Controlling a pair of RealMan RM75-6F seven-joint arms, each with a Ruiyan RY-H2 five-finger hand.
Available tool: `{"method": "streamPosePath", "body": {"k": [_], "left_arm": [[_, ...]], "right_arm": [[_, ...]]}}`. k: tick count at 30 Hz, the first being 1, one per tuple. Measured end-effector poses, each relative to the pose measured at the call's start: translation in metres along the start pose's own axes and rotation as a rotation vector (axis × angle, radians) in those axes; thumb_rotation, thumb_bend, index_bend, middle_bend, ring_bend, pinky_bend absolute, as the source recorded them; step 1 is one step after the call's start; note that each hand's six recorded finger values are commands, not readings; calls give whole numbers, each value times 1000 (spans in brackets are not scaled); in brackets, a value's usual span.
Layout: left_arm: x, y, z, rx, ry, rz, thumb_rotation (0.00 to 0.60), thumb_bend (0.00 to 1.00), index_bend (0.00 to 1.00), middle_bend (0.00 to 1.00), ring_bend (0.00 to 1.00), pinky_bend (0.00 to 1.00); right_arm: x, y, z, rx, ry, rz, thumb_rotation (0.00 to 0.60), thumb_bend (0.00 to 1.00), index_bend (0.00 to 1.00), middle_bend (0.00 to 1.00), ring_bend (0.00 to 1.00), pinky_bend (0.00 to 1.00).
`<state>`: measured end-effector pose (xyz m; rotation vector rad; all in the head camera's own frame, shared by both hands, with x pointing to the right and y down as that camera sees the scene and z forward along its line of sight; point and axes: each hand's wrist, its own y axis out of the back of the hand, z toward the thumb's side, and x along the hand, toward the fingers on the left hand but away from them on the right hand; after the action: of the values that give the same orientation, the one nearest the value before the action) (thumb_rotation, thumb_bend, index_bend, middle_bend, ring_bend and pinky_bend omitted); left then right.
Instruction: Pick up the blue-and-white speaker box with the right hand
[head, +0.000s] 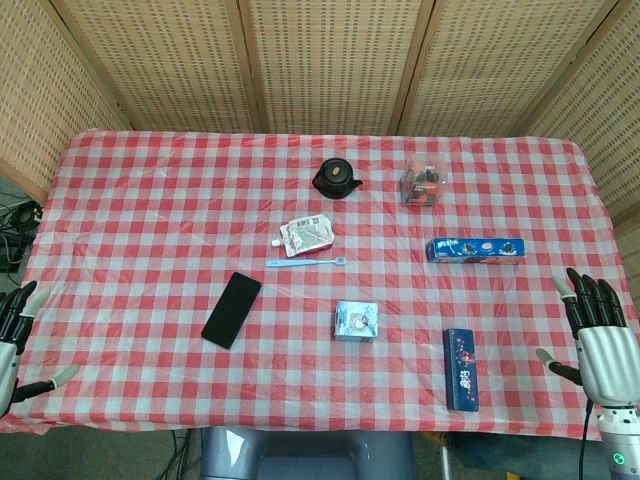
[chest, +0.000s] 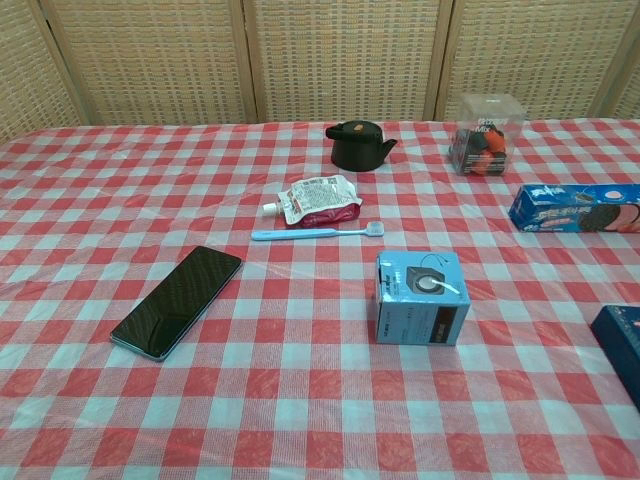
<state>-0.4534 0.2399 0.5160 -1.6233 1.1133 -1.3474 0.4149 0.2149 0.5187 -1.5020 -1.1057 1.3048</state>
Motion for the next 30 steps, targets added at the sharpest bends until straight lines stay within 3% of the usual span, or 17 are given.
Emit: {"method": "streamPosePath", "body": {"k": [9,15,20,25,30], "left_arm": [[2,1,-1,-7,2,1,600,0,0,0,0,0],[6,-2,-4,-9,18,-11,600,0,0,0,0,0],[16,-7,-5,1,33,-29,600,0,0,0,0,0],[25,-11,-6,12,50,-41,600,0,0,0,0,0],[31,-14,-7,16,63,-52,600,0,0,0,0,0]], "right_arm": [[-2,-6,4,5,20,32,600,0,0,0,0,0],[-11,-17,23,22,117,80,600,0,20,0,0,0],[-36,-38,65,11,277,191,600,0,83,32,1,5],[-60,-64,122,-9,438,325,600,0,138,141,98,118],[-74,-81,169,-18,526,376,600,0,162,200,165,194]]}}
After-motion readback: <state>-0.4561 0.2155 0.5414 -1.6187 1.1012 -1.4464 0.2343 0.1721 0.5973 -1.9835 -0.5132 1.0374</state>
